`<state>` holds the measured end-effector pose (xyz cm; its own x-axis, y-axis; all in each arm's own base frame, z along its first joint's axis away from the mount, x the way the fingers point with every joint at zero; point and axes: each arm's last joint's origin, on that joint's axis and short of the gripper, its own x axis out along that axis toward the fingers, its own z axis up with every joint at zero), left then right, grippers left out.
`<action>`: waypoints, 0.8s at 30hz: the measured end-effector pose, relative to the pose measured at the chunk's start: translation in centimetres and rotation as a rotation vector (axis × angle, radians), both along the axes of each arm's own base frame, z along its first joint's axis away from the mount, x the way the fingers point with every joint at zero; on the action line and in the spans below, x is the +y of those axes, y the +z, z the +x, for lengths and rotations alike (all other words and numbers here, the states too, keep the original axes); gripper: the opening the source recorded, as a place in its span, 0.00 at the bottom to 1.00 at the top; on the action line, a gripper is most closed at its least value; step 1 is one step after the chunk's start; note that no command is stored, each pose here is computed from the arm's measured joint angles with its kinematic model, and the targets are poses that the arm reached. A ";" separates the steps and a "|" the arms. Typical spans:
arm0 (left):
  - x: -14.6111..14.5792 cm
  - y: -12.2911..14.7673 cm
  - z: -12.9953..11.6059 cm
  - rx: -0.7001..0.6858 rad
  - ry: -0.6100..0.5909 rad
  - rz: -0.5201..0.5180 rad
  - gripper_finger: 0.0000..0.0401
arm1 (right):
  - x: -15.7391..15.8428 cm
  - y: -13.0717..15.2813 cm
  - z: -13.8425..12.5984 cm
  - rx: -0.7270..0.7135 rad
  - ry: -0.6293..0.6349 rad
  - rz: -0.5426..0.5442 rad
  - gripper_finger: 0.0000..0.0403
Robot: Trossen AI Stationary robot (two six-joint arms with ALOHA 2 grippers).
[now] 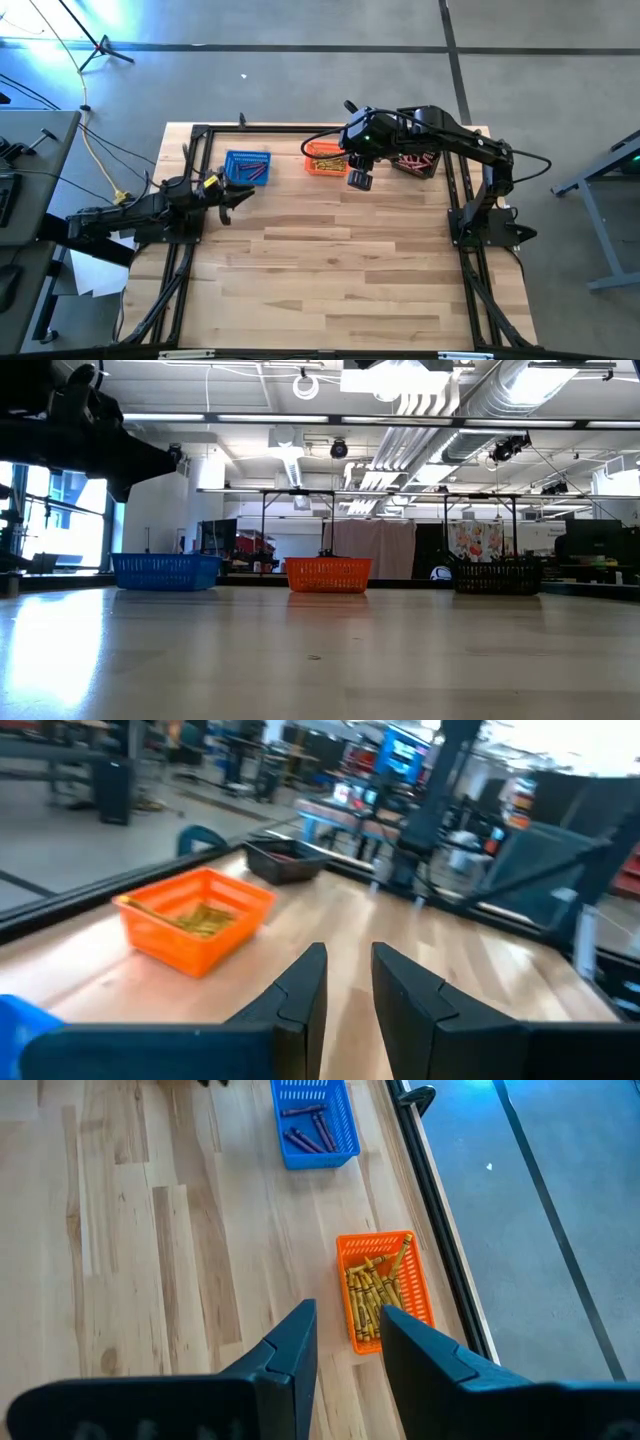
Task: Sort crayons
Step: Return to Home Position
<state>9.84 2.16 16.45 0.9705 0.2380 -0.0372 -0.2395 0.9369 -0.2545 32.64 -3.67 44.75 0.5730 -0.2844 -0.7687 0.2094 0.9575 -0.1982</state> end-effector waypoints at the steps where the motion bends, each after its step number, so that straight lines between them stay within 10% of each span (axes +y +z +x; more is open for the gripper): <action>1: 0.2 0.0 -0.1 -0.002 0.018 0.000 0.18 | 0.0 0.0 0.0 0.000 0.000 0.000 0.24; 24: 4.3 0.1 -2.2 -0.013 0.483 0.006 0.18 | 0.0 0.0 0.0 0.001 0.000 0.000 0.24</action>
